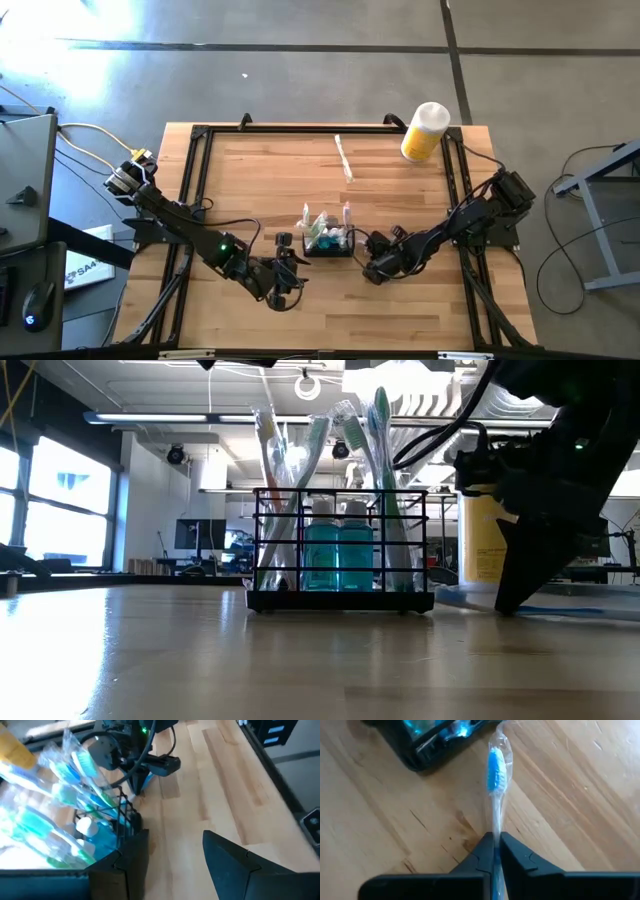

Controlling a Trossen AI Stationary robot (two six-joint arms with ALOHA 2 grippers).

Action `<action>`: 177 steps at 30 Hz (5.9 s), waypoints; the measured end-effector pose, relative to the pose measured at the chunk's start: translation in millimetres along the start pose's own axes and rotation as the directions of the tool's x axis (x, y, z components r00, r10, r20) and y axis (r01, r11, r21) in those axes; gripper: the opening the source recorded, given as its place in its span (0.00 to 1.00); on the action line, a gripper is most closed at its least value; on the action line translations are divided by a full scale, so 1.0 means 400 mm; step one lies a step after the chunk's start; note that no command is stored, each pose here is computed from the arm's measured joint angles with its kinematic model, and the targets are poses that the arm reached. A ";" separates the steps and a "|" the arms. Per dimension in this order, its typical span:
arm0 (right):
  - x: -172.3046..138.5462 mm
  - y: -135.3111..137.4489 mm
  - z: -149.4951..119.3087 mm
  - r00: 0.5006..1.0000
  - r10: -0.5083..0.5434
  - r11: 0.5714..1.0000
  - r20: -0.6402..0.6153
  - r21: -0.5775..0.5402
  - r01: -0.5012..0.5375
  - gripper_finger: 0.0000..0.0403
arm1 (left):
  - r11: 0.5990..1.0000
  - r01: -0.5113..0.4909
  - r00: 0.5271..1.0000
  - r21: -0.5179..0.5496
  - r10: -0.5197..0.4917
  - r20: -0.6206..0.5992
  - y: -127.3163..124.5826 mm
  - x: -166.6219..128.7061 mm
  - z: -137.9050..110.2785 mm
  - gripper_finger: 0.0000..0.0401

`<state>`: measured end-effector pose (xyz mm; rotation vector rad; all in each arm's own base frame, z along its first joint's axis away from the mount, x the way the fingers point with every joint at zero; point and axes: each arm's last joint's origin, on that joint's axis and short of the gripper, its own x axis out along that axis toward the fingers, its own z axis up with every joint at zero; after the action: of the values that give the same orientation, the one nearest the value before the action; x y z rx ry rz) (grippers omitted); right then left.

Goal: Pick & Place toothbrushing station
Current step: Put the blue toothbrush into the wire organizer, then put the green toothbrush into the wire organizer

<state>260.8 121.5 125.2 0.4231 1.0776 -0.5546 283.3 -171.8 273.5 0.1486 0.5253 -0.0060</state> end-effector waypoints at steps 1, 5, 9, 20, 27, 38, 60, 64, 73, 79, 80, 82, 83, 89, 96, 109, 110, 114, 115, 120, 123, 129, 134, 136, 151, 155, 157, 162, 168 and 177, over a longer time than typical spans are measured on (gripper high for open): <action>-0.001 0.001 -0.003 1.000 -0.001 1.000 -0.001 0.014 0.001 0.03 | 1.000 0.009 1.000 -0.021 -0.009 -0.002 -0.001 0.000 0.000 0.44; -0.017 0.000 -0.026 1.000 -0.025 0.999 -0.015 0.019 0.026 0.02 | 0.993 0.062 0.998 -0.097 -0.063 -0.012 -0.005 0.000 -0.001 0.44; -0.051 -0.010 -0.050 0.998 -0.056 0.998 -0.030 0.026 0.057 0.01 | 0.986 0.089 0.996 -0.140 -0.093 -0.016 -0.008 -0.001 -0.001 0.44; -0.230 -0.024 -0.077 0.945 0.059 0.998 0.322 -0.020 -0.056 0.01 | 0.989 0.092 0.995 -0.116 -0.094 -0.017 -0.007 0.000 -0.001 0.44; -0.333 -0.013 -0.109 0.572 0.055 0.986 0.818 -0.136 0.099 0.01 | 0.995 0.093 0.995 -0.020 -0.092 0.026 -0.008 0.000 0.010 0.44; -0.286 -0.066 -0.133 0.417 -0.028 0.983 0.908 -0.050 0.175 0.01 | 0.992 0.047 0.997 0.117 -0.053 0.049 0.015 -0.014 0.023 0.44; -0.379 0.043 0.058 0.195 0.607 0.760 0.770 -0.635 0.141 0.01 | 0.997 0.033 0.998 0.067 -0.037 0.046 0.091 -0.026 0.043 0.44; -0.321 -0.040 0.083 0.097 0.631 0.765 0.770 -0.638 0.087 0.01 | 0.996 0.068 0.997 0.062 -0.071 0.034 0.088 -0.026 0.041 0.44; -0.222 -0.200 0.157 -0.057 0.708 0.693 0.704 -0.708 -0.138 0.01 | 0.993 0.068 0.997 0.098 -0.071 0.027 0.089 -0.026 0.039 0.44; -0.166 -0.208 0.186 -0.056 0.742 0.648 0.668 -0.735 -0.199 0.01 | 0.992 0.067 0.997 0.111 -0.070 0.028 0.089 -0.026 0.040 0.44; -0.150 -0.205 0.185 -0.039 0.751 0.640 0.659 -0.741 -0.203 0.01 | 0.991 0.064 0.997 0.116 -0.068 0.030 0.089 -0.026 0.040 0.44; -0.119 -0.197 0.186 0.003 0.757 0.638 0.653 -0.739 -0.216 0.01 | 0.991 0.041 0.998 0.124 -0.046 0.038 0.091 -0.026 0.042 0.44; -0.108 -0.192 0.187 0.018 0.759 0.637 0.651 -0.737 -0.225 0.01 | 0.992 0.025 0.999 0.123 -0.030 0.041 0.092 -0.026 0.042 0.44; -0.074 -0.171 0.202 0.054 0.763 0.637 0.644 -0.735 -0.232 0.01 | 0.990 -0.035 0.994 0.133 0.021 0.104 0.095 -0.027 0.058 0.44; -0.074 -0.175 0.213 0.058 0.732 0.672 0.678 -0.706 -0.223 0.01 | 0.986 -0.084 0.972 0.141 0.050 0.230 0.097 -0.032 0.091 0.44; -0.065 -0.172 0.184 0.120 0.685 0.721 0.719 -0.645 -0.252 0.01 | 0.988 -0.152 0.955 0.033 0.139 0.261 0.191 0.001 0.111 0.44; -0.063 -0.173 0.181 0.128 0.681 0.726 0.721 -0.640 -0.251 0.01 | 0.989 -0.148 0.954 0.024 0.136 0.268 0.202 0.004 0.114 0.44; -0.061 -0.173 0.174 0.134 0.684 0.723 0.717 -0.642 -0.253 0.01 | 0.997 -0.076 0.952 -0.017 0.078 0.297 0.248 0.018 0.122 0.44; -0.061 -0.173 0.174 0.135 0.685 0.723 0.716 -0.643 -0.253 0.01 | 0.997 -0.063 0.951 -0.041 0.072 0.300 0.261 0.021 0.123 0.44; -0.054 -0.173 0.172 0.163 0.686 0.724 0.709 -0.642 -0.252 0.01 | 0.995 -0.015 0.951 -0.100 0.045 0.305 0.315 0.035 0.122 0.44; -0.048 -0.172 0.171 0.187 0.687 0.724 0.702 -0.642 -0.251 0.01 | 0.995 0.028 0.948 -0.100 0.005 0.317 0.326 0.042 0.123 0.44; -0.041 -0.167 0.163 0.222 0.696 0.718 0.683 -0.652 -0.244 0.01 | 0.993 0.036 0.954 -0.112 -0.001 0.300 0.331 0.061 0.114 0.44; -0.034 -0.160 0.152 0.259 0.707 0.707 0.658 -0.667 -0.237 0.01 | 0.993 0.037 0.956 -0.112 -0.003 0.293 0.327 0.086 0.106 0.44; -0.029 -0.159 0.149 0.283 0.697 0.716 0.659 -0.655 -0.239 0.01 | 0.993 0.039 0.949 -0.115 -0.001 0.316 0.324 0.102 0.108 0.44; -0.020 -0.150 0.130 0.386 0.605 0.794 0.697 -0.566 -0.221 0.01 | 0.993 0.039 0.956 -0.111 -0.005 0.294 0.321 0.119 0.098 0.44; -0.036 -0.148 0.127 0.387 0.596 0.800 0.704 -0.564 -0.207 0.01 | 0.993 0.040 0.956 -0.111 -0.006 0.292 0.320 0.119 0.097 0.44; -0.039 -0.148 0.124 0.410 0.569 0.818 0.713 -0.543 -0.190 0.01 | 0.993 0.041 0.957 -0.114 -0.006 0.292 0.320 0.119 0.097 0.44; -0.050 -0.150 0.118 0.444 0.525 0.845 0.726 -0.509 -0.164 0.07 | 0.990 0.046 0.965 -0.133 -0.009 0.262 0.319 0.121 0.090 0.44; -0.052 -0.146 0.110 0.461 0.533 0.839 0.709 -0.513 -0.180 0.24 | 0.988 0.050 0.966 -0.146 -0.010 0.258 0.319 0.121 0.089 0.44; -0.059 -0.134 0.097 0.450 0.559 0.819 0.696 -0.548 -0.171 0.46 | 0.987 0.051 0.971 -0.154 -0.013 0.239 0.319 0.122 0.085 0.44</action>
<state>246.7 61.8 159.9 -0.0247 0.0880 -0.0563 348.2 -49.0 295.8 -0.0172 0.2869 -0.0129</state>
